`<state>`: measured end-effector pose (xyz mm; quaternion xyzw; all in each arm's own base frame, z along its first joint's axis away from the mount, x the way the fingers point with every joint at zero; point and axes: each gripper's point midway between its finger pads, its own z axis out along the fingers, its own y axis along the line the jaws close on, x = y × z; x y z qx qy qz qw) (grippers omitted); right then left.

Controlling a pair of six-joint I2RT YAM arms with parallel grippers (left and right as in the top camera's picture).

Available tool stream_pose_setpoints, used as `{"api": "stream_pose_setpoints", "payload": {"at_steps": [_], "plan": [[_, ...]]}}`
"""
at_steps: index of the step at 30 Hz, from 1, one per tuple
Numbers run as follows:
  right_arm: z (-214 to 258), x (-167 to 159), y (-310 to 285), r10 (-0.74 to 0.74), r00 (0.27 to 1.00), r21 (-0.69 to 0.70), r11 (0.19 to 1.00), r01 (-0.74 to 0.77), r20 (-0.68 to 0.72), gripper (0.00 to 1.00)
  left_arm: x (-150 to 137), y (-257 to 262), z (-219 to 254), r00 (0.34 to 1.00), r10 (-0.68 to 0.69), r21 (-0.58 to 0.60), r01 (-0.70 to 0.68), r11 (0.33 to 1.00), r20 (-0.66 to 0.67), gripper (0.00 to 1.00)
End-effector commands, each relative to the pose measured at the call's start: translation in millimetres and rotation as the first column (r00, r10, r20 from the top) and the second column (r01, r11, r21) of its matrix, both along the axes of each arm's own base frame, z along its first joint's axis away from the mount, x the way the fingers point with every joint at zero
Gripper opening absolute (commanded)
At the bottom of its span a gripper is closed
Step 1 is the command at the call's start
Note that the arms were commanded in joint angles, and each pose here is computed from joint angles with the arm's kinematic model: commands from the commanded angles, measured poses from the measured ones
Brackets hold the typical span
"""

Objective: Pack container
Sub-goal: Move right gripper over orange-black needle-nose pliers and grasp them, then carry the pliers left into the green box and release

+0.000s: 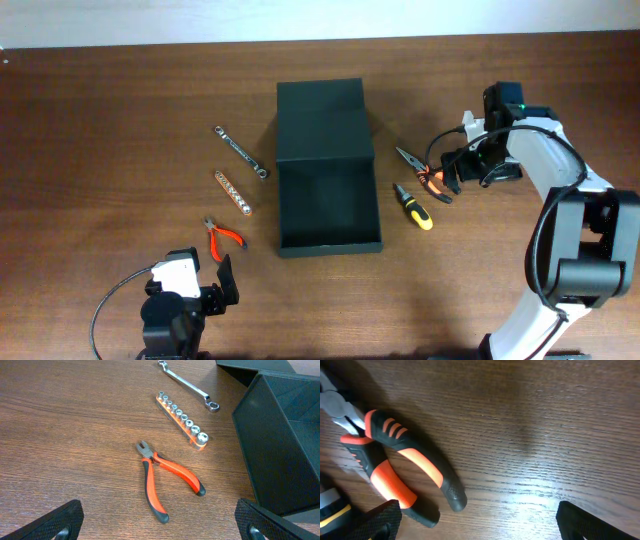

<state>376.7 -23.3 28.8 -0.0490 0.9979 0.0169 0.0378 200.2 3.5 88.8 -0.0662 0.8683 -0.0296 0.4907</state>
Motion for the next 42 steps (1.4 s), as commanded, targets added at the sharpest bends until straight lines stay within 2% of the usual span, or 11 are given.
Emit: {"api": "stream_pose_setpoints", "payload": {"at_steps": [1, 4, 6, 9, 14, 20, 25, 33, 39, 42], "plan": [[-20.6, -5.0, -0.3, -0.011, 0.998, -0.009, 1.000, 0.010, -0.054, 0.99, 0.6, 3.2, 0.5, 1.000, 0.021, -0.002, -0.021, 1.000, 0.008, 0.99], [-29.2, -5.1, -1.4, -0.011, 0.998, -0.015, 1.000, 0.010, -0.068, 0.98, 0.6, 3.2, 0.5, 1.000, 0.020, -0.002, -0.020, 1.000, 0.008, 0.99], [-32.2, -3.6, -1.7, -0.011, 0.998, -0.016, 1.000, 0.010, -0.066, 0.94, 0.6, 3.2, 0.5, 1.000, 0.021, -0.002, -0.021, 1.000, 0.008, 0.99], [-32.5, -0.9, -1.7, -0.012, 0.998, -0.016, 1.000, 0.011, -0.056, 0.81, 0.6, 3.2, 0.5, 1.000, 0.021, -0.002, -0.021, 1.000, 0.008, 0.99], [-32.5, 0.1, -0.2, -0.011, 0.999, -0.007, 1.000, 0.010, -0.052, 0.73, 0.6, 3.2, 0.5, 1.000, 0.021, -0.002, -0.021, 1.000, 0.008, 0.99], [-32.1, 0.4, 7.6, -0.006, 0.999, 0.036, 0.999, 0.008, -0.050, 0.56, 0.6, 3.2, 0.5, 1.000, 0.021, -0.002, -0.021, 1.000, 0.008, 0.99], [-32.0, 0.3, 12.8, 0.005, 0.999, 0.041, 0.999, -0.003, -0.051, 0.36, 0.6, 3.2, 0.5, 1.000, 0.021, -0.002, -0.021, 1.000, 0.008, 0.99], [-31.9, 0.2, 25.3, 0.039, 0.998, 0.040, 0.998, -0.037, -0.052, 0.21, 0.6, 3.2, 0.5, 1.000, 0.021, -0.002, -0.021, 1.000, 0.008, 0.99], [-31.8, -6.2, 31.8, 0.056, 0.995, 0.042, 0.998, -0.053, -0.078, 0.04, 0.6, 3.2, 0.5, 1.000, 0.021, -0.002, -0.021, 1.000, 0.008, 0.99], [-31.8, -9.4, 32.0, 0.057, 0.994, 0.043, 0.998, -0.053, -0.090, 0.04, 0.6, 3.2, 0.5, 1.000, 0.021, -0.002, -0.021, 1.000, 0.008, 0.99]]}}
